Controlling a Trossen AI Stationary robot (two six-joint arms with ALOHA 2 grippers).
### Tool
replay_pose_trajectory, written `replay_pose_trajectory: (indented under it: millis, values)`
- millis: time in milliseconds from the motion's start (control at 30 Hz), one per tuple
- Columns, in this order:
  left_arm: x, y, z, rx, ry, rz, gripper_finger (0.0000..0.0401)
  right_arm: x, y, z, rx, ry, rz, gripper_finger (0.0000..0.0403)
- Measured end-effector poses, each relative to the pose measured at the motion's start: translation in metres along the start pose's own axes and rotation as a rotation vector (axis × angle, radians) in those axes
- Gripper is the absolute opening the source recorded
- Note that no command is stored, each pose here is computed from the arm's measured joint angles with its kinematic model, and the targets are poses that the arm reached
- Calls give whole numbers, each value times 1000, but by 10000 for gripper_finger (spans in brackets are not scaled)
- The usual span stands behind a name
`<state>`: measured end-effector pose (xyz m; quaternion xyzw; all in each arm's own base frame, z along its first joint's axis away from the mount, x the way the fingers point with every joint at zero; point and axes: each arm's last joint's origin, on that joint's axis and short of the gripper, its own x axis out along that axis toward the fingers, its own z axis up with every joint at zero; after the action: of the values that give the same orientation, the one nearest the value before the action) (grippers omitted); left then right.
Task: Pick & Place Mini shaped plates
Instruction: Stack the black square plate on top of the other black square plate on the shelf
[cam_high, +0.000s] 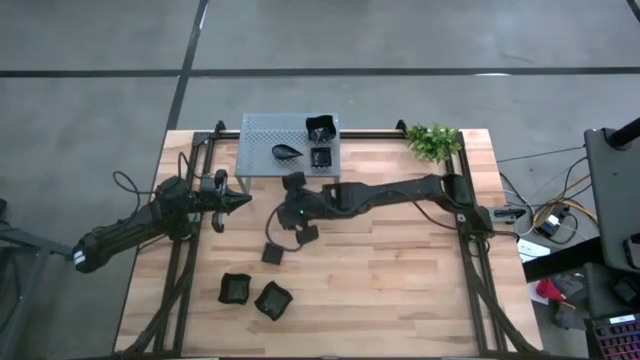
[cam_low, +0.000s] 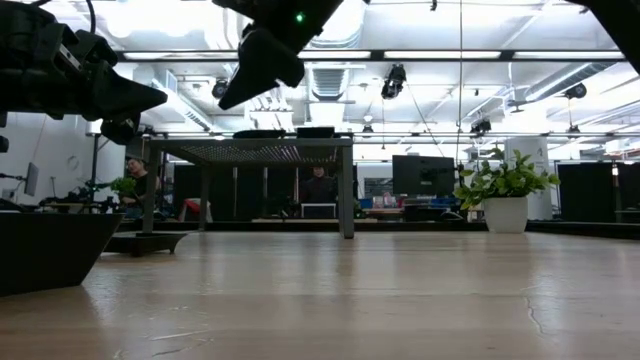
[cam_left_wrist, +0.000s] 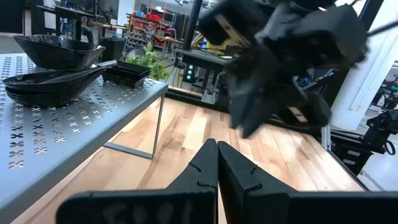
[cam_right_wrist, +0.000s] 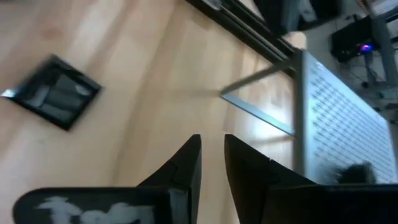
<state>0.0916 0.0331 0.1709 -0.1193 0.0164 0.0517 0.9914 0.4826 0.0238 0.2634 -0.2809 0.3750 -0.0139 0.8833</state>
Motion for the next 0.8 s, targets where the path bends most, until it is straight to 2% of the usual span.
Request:
replay_pose_trajectory:
  millis: [233, 333, 433, 533, 800]
  values:
    - [0, 0, 0, 0, 0, 0, 3, -6, 20, 7, 0, -23, 96, 79]
    - [0, 0, 0, 0, 0, 0, 3, -7, 28, 5, 3, 10, 138, 78]
    - [0, 0, 0, 0, 0, 0, 3, -9, 37, 5, -18, -12, 263, 74]
    - [0, 0, 0, 0, 0, 0, 3, -6, 50, 6, -91, -62, 374, 70]
    - [0, 0, 0, 0, 0, -1, 3, 25, 74, -2, -139, -64, 401, 75]
